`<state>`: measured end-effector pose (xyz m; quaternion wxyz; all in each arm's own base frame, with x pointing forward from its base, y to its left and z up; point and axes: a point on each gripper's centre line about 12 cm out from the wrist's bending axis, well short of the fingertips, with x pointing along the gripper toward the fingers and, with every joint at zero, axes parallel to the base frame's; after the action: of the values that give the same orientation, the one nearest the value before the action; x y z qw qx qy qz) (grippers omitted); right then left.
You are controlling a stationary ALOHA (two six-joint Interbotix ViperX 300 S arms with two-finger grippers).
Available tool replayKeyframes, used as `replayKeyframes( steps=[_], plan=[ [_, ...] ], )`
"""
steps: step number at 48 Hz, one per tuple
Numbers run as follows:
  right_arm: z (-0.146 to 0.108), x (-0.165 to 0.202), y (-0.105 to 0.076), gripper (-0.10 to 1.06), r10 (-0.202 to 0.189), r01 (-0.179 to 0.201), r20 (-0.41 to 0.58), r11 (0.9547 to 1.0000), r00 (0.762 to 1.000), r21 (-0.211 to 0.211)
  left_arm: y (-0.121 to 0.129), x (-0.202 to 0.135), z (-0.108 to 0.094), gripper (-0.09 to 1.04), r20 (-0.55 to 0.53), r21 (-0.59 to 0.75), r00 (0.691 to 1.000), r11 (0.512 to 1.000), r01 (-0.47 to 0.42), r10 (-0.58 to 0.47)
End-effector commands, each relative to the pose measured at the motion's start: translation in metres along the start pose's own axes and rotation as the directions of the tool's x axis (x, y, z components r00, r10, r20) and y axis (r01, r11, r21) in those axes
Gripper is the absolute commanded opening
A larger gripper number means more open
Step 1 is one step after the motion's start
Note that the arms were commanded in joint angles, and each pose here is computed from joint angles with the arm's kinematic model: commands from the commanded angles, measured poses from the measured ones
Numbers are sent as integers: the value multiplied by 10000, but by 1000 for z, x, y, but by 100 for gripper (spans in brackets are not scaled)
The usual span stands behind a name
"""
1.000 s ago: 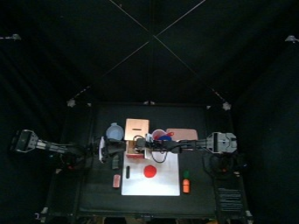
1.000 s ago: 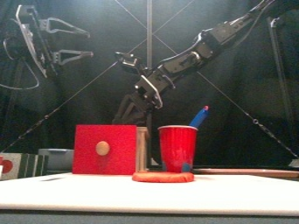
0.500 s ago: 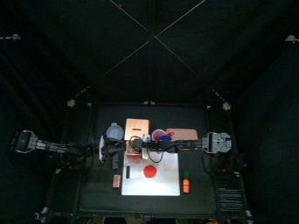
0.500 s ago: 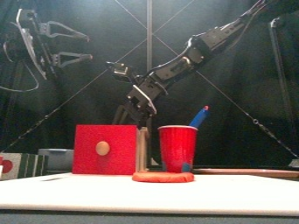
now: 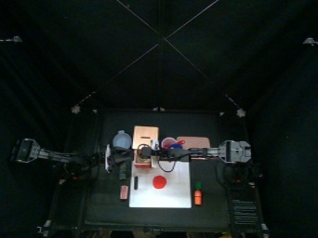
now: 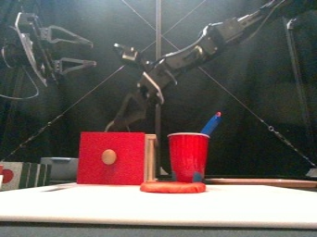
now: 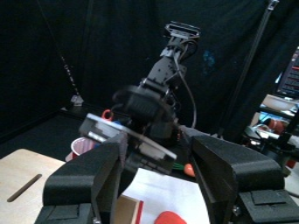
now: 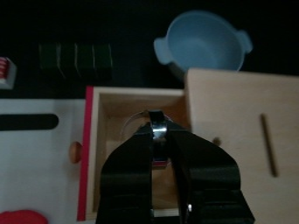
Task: Get the cutter from the drawer then cut the dough then place the extra dough in the bowl
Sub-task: Place the cutter on the board
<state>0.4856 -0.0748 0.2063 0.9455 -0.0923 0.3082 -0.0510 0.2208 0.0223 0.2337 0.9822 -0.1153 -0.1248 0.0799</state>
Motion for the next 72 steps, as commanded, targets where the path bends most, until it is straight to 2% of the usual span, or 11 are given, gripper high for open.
replayKeyframes(
  steps=[1, 11, 20, 24, 30, 38, 51, 53, 58, 64, 72],
  plan=[
    [43, -55, -7, 39, -263, 302, 1336, 9992, 9907, -277, 1, 3, 4, 87, 205, 29, 9998, 10000, -59, 59],
    [37, -116, 4, 39, -151, 269, 1699, 9973, 9853, -677, 4, 3, 5, 87, 251, 45, 9995, 9998, -185, 183],
    [-27, -149, 30, 39, 377, -275, 822, 9922, 9959, -1220, 8, 7, 10, 87, 433, 113, 9984, 9992, -380, 375],
    [-61, -157, 46, 39, 742, -679, 355, 9857, 9966, -1540, 9, 10, 13, 87, 533, 169, 9976, 9989, -444, 434],
    [-90, -160, 62, 39, 1184, -1151, 107, 9801, 9929, -1617, 8, 20, 16, 87, 585, 708, 9980, 9971, -265, 224],
    [-118, -154, 70, 39, 1467, -1467, -113, 9775, 9891, -1514, 14, 44, 13, 87, 229, 1463, 9989, 9882, -447, 418],
    [-137, -139, 73, 41, 1612, -1646, -345, 9745, 9863, -1524, 64, 83, 18, 87, 131, 1513, 9640, 9525, -2643, 2655],
    [-140, -137, 74, 43, 1650, -1695, -406, 9720, 9855, -1627, 75, 89, 19, 87, 182, 1530, 9542, 9423, -2978, 2986],
    [-144, -134, 75, 49, 1686, -1751, -529, 9705, 9843, -1657, 95, 98, 17, 87, 136, 1960, 9417, 9226, -3323, 3363],
    [-146, -132, 74, 59, 1662, -1733, -624, 9755, 9841, -1354, 117, 110, 17, 87, -19, 2891, 9391, 8992, -3284, 3436],
    [-139, -133, 75, 71, 1674, -1712, -404, 9771, 9851, -1261, 150, 129, 23, 87, -833, 3281, 9085, 8721, -3631, 4096]
  ],
)
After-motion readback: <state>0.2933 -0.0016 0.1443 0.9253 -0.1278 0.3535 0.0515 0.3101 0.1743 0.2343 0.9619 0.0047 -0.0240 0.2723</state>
